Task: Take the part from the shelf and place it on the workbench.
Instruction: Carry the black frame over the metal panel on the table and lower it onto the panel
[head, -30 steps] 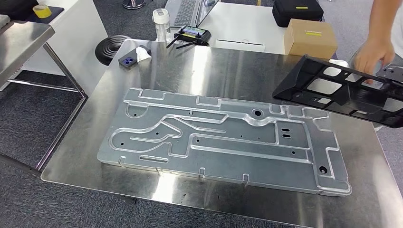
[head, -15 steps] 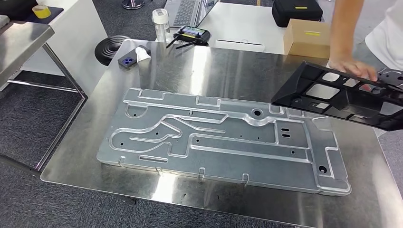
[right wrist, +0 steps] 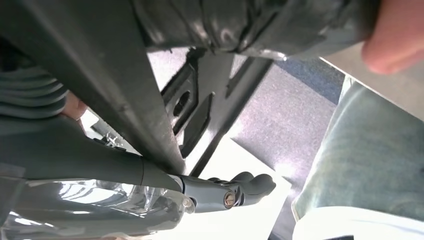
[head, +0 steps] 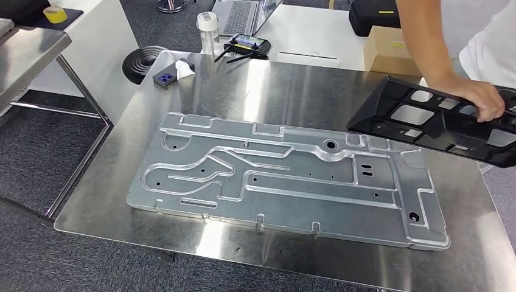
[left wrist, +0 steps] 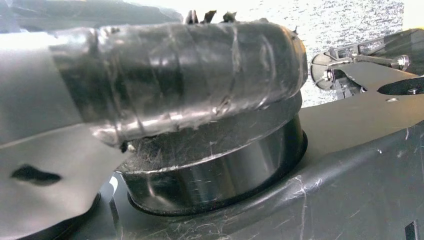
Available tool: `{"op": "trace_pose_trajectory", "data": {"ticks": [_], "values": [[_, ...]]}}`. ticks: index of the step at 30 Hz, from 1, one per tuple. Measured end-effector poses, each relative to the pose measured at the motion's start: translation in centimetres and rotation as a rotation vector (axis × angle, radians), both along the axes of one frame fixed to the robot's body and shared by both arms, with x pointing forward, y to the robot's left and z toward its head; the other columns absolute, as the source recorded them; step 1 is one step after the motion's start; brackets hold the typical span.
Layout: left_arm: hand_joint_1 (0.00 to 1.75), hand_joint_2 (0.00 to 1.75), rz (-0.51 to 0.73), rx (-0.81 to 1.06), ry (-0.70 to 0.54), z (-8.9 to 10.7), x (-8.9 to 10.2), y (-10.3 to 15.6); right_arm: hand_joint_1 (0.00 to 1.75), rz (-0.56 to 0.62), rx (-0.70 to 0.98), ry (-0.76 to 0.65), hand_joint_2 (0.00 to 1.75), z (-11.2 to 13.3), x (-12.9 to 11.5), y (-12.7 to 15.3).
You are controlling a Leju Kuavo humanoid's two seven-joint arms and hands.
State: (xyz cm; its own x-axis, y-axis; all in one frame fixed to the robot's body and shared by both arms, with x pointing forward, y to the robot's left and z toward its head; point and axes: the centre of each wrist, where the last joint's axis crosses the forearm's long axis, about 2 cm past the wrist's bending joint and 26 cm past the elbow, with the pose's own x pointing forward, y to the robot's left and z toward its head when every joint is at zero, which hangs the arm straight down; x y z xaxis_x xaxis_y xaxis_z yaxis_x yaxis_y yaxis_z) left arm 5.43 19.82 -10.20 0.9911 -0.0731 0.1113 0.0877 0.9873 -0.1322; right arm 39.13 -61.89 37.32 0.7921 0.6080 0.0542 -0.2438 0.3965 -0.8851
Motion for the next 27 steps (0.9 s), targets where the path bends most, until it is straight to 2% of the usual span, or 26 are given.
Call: {"op": "trace_pose_trajectory", "data": {"ticks": [27], "values": [[0.00,0.00,0.003,0.000,-0.006,0.01,0.06,0.00,0.00,0.014,0.017,-0.016,0.00,0.10,0.29,0.49]]}}
